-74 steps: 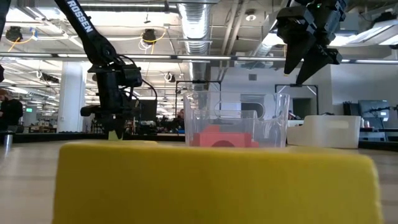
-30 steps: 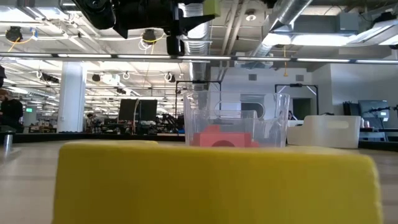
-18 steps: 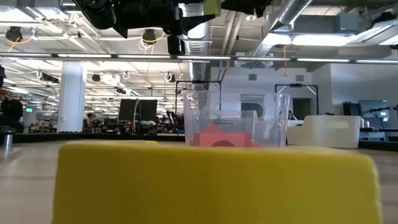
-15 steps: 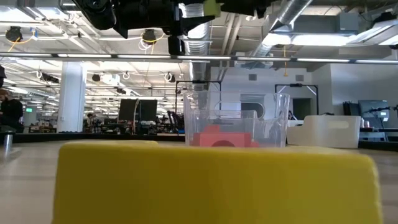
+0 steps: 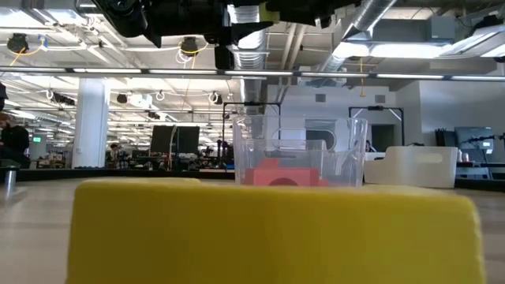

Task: Sort & place blocks by color
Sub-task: Put the green block into the white bin, then put the yellow block into the black bin

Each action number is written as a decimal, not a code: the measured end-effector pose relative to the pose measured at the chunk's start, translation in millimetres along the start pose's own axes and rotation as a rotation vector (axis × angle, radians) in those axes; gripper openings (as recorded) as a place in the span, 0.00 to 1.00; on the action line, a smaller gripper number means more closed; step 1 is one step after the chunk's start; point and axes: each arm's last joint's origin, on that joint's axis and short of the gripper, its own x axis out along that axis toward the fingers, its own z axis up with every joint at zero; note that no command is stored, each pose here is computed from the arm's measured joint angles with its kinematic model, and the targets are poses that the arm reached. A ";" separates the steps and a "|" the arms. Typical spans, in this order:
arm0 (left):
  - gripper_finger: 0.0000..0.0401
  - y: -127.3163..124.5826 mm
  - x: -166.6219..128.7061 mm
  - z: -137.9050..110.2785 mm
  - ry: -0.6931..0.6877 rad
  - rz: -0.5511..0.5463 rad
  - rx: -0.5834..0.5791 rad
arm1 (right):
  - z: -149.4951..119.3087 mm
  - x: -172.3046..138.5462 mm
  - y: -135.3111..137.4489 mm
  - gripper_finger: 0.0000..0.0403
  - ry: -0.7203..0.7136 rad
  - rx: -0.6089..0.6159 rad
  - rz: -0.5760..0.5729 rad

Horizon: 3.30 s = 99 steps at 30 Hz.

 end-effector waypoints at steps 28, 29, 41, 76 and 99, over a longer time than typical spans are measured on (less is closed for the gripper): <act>0.51 8.7 -6.3 16.4 0.021 0.031 0.113 | 3.1 -22.2 -19.1 0.30 0.190 0.057 -0.030; 0.52 10.6 -8.1 20.4 0.029 0.037 0.127 | 1.9 -30.0 -25.1 0.30 0.237 0.084 -0.054; 0.56 44.9 -20.2 5.2 0.165 0.437 0.230 | -65.1 -78.4 -109.1 0.30 0.942 0.463 -0.595; 0.51 14.2 -13.7 -130.0 0.804 0.196 0.571 | -44.5 -54.9 -48.7 0.77 0.793 0.485 -0.035; 0.64 -7.5 13.6 -304.3 1.036 -0.042 1.127 | -61.7 -117.2 159.5 0.77 0.866 0.739 0.213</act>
